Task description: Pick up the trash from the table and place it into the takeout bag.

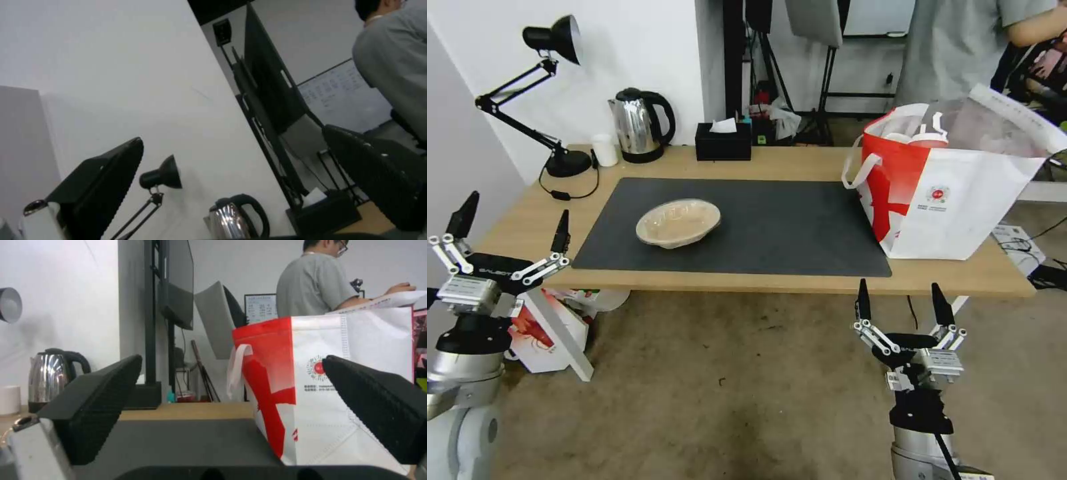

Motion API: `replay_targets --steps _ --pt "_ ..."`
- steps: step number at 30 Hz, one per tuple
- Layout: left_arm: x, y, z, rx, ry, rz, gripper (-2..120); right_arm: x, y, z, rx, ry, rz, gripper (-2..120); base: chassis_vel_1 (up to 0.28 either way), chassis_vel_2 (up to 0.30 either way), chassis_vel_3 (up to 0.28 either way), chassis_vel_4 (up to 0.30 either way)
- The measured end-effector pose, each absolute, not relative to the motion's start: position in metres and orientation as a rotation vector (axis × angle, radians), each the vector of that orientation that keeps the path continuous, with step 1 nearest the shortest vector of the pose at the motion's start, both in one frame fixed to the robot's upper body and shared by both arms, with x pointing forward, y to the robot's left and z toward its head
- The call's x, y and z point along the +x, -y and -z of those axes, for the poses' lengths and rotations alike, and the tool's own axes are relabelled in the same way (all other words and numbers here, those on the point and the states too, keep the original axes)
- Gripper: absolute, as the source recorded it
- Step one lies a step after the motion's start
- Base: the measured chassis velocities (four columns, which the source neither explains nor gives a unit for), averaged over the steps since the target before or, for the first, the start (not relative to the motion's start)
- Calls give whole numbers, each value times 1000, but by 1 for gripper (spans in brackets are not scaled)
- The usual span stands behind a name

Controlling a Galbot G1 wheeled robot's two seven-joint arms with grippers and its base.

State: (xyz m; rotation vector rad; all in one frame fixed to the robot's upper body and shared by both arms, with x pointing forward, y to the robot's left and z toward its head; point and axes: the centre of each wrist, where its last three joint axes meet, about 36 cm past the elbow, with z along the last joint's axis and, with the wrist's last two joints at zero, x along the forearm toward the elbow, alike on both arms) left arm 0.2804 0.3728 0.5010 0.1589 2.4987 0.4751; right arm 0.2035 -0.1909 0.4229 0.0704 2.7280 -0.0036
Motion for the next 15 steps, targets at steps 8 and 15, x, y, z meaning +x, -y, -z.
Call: replay_targets --steps 8,15 --pt "296 -390 -505 233 -2511 -506 100 204 191 -423 70 -2728 4 100 0 0 0 0" --pt "315 -404 -512 293 -2521 -544 100 204 191 -423 70 -2728 4 100 0 0 0 0"
